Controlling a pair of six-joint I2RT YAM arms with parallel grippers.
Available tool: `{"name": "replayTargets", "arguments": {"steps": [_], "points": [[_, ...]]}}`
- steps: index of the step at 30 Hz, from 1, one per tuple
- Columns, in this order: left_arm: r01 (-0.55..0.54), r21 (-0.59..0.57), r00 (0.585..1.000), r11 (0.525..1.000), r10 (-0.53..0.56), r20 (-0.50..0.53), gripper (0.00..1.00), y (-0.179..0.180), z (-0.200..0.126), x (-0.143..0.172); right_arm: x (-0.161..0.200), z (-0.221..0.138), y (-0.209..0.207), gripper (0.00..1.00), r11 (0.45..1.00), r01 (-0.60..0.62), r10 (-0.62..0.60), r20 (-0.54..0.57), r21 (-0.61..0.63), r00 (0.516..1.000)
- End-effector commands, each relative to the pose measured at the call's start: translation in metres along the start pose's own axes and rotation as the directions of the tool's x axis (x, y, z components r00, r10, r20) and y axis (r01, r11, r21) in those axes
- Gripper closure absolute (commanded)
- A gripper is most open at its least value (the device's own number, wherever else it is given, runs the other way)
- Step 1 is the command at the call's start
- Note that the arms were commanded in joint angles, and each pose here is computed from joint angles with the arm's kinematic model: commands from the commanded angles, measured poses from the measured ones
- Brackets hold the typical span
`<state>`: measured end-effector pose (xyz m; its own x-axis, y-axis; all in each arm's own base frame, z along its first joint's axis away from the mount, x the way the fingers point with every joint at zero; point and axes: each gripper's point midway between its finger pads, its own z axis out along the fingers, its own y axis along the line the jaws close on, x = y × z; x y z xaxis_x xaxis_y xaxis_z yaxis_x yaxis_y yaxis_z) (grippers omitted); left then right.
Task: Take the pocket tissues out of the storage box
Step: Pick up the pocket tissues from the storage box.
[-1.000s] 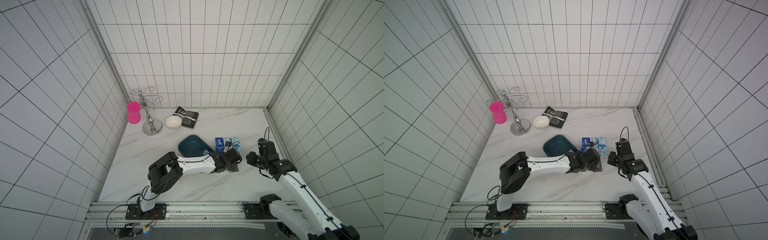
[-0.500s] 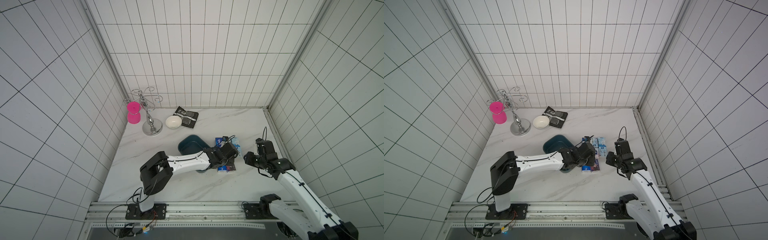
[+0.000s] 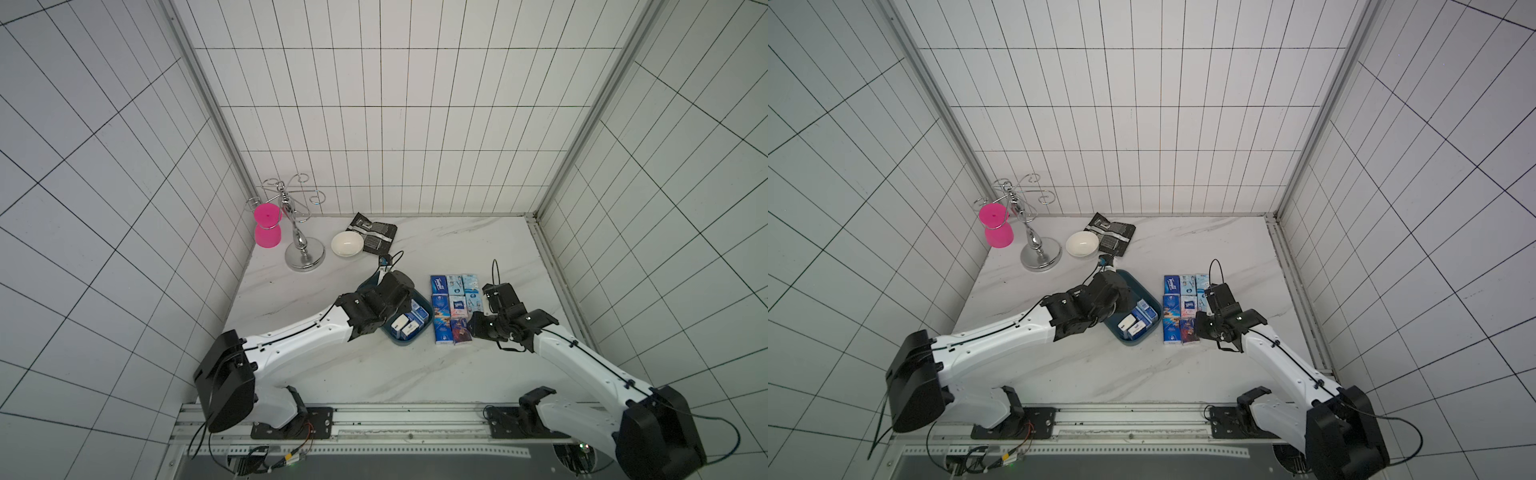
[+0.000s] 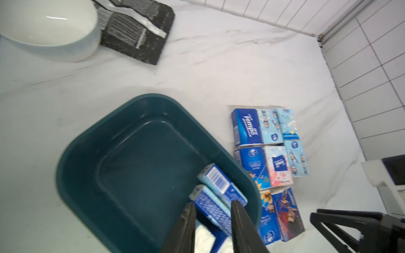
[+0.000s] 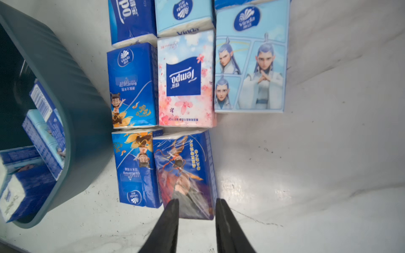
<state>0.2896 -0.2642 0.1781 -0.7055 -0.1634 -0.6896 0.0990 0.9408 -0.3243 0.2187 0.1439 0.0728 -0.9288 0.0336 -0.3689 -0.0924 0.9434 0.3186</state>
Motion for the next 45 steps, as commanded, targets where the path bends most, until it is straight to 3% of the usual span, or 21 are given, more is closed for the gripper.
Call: {"name": "replayTargets", "arguments": {"steps": [1,10,21,29,36,39,41,45], "points": [[-0.009,-0.085,0.999,0.996,0.013,0.047,0.68,0.033,-0.006,-0.008,-0.004,-0.001,0.001,0.68,1.000,0.021,-0.021,0.018,0.012,1.000],[-0.199,-0.004,0.968,0.980,0.196,-0.156,0.58,0.019,0.005,0.038,-0.012,-0.012,0.002,0.65,0.999,0.038,-0.039,0.057,0.024,0.998],[-0.123,0.021,0.972,0.992,0.125,-0.199,0.55,-0.010,0.057,0.030,-0.016,-0.012,0.007,0.65,0.999,0.043,-0.044,0.058,0.007,0.997],[-0.147,0.009,0.951,0.989,0.144,-0.275,0.57,-0.011,0.096,0.057,-0.013,-0.013,0.003,0.64,0.999,0.046,-0.047,0.066,0.016,0.997],[-0.125,-0.025,0.956,0.992,0.114,-0.270,0.57,-0.005,0.112,0.064,-0.012,-0.010,0.006,0.64,0.999,0.051,-0.051,0.058,0.005,0.997],[-0.139,-0.085,0.956,0.987,0.111,-0.270,0.62,0.007,0.114,0.065,-0.013,-0.010,0.006,0.64,0.999,0.053,-0.053,0.059,0.004,0.997],[-0.143,-0.144,0.959,0.979,0.101,-0.264,0.72,0.022,0.115,0.063,-0.014,-0.010,0.008,0.64,0.999,0.054,-0.054,0.060,-0.003,0.997],[-0.079,-0.180,0.967,0.981,0.032,-0.254,0.83,0.046,0.116,0.059,-0.014,-0.007,0.010,0.64,0.998,0.053,-0.052,0.057,-0.018,0.997]]}}
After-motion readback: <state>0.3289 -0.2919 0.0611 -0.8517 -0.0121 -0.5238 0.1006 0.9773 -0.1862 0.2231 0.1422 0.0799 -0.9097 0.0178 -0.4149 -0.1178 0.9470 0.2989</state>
